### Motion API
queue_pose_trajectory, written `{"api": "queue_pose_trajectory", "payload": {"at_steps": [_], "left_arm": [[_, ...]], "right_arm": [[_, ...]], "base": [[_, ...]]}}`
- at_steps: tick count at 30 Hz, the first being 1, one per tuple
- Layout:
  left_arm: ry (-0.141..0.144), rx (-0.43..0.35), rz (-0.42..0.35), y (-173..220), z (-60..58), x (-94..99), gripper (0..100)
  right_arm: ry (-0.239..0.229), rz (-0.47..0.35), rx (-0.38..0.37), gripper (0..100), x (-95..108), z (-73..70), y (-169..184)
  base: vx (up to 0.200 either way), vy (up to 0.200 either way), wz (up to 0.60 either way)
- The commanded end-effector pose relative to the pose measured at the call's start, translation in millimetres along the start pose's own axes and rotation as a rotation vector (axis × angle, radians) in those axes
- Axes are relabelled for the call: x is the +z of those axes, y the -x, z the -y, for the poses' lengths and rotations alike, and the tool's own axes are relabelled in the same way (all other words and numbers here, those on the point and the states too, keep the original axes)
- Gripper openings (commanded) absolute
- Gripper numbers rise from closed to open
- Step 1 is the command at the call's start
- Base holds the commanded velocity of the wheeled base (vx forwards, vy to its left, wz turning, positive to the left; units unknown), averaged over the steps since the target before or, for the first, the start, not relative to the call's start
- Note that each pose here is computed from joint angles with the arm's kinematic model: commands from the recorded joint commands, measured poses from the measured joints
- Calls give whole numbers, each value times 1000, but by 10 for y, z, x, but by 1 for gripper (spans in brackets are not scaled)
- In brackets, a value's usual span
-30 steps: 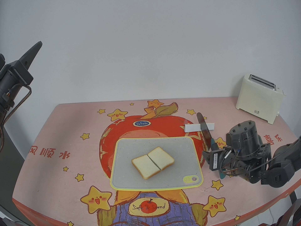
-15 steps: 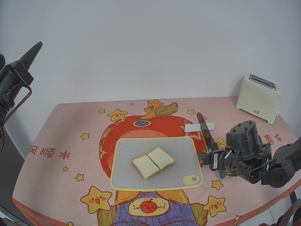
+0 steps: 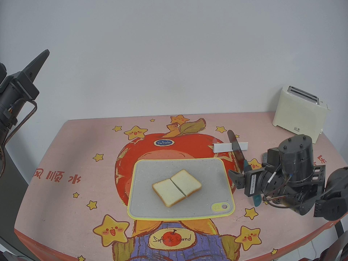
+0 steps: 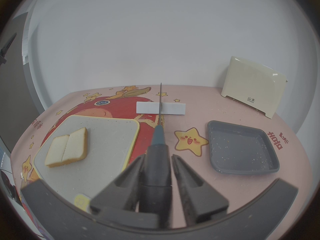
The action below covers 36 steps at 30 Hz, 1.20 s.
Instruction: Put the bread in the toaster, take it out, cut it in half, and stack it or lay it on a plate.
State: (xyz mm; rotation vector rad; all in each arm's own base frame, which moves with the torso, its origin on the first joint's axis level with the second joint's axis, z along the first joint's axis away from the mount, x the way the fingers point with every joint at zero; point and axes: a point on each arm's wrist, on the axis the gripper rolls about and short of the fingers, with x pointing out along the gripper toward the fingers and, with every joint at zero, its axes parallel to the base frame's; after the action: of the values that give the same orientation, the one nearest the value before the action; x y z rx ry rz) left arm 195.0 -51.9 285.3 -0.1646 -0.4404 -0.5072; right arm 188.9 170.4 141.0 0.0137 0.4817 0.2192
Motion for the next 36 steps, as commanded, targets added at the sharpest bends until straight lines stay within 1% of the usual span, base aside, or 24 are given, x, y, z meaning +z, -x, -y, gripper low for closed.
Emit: {"api": "queue_pose_trajectory", "payload": {"at_steps": [1,5,6,8,10,11,13,14,15,16,17,20,21,22,23,25,26,27,30,35,36], "left_arm": [[2,1,-6,0,-3,-18,0],[-9,-5,-11,-1,10,-33,0],[-9,-6,-11,-2,13,-33,0],[-11,-9,-10,-1,20,-30,0],[-11,-9,-10,-1,20,-30,0],[-11,-9,-10,-1,20,-30,0],[-11,-9,-10,-1,20,-30,0],[-10,-9,-11,-3,19,-34,0],[-10,-9,-13,-1,19,-38,0],[-10,-9,-13,-1,19,-38,0],[-10,-9,-14,5,20,-41,0],[-9,-10,-16,7,23,-45,0],[-9,-10,-16,7,23,-45,0],[-9,-10,-16,7,23,-45,0],[-8,-9,-17,9,23,-49,0],[-8,-9,-17,9,23,-49,0],[-8,-9,-17,9,23,-49,0],[-8,-9,-17,9,23,-49,0],[-8,-9,-17,9,23,-49,0],[-5,-8,-23,12,21,-64,0],[-6,-9,-22,15,22,-60,0]], "right_arm": [[-21,74,136,100,130,-56,334],[-11,62,212,100,117,-38,413],[-11,62,216,100,118,-39,413],[-4,63,282,100,126,-104,474],[-16,81,321,100,143,-154,532],[-16,81,321,100,143,-154,532],[-84,127,388,100,237,-238,567],[-108,152,409,100,308,-277,568],[-113,162,418,100,337,-296,567],[-128,182,436,100,400,-368,544],[-135,203,447,100,443,-405,529],[-171,258,475,100,524,-441,539],[-197,282,492,100,563,-457,544],[-197,282,492,100,563,-457,544],[-259,314,517,100,634,-467,516],[-300,308,533,100,635,-426,480],[-298,297,537,100,619,-397,447],[-284,282,542,100,585,-366,434],[-256,259,564,100,517,-351,455],[-249,262,574,100,536,-317,534],[-217,256,562,100,523,-296,548]], "base": [[0,0,0],[0,0,0],[0,0,0],[0,0,0],[0,0,0],[0,0,0],[0,0,0],[0,0,0],[0,0,0],[0,0,0],[0,0,0],[0,0,0],[0,0,0],[0,0,0],[0,0,0],[0,0,0],[0,0,0],[0,0,0],[0,0,0],[0,0,0],[0,0,0]]}}
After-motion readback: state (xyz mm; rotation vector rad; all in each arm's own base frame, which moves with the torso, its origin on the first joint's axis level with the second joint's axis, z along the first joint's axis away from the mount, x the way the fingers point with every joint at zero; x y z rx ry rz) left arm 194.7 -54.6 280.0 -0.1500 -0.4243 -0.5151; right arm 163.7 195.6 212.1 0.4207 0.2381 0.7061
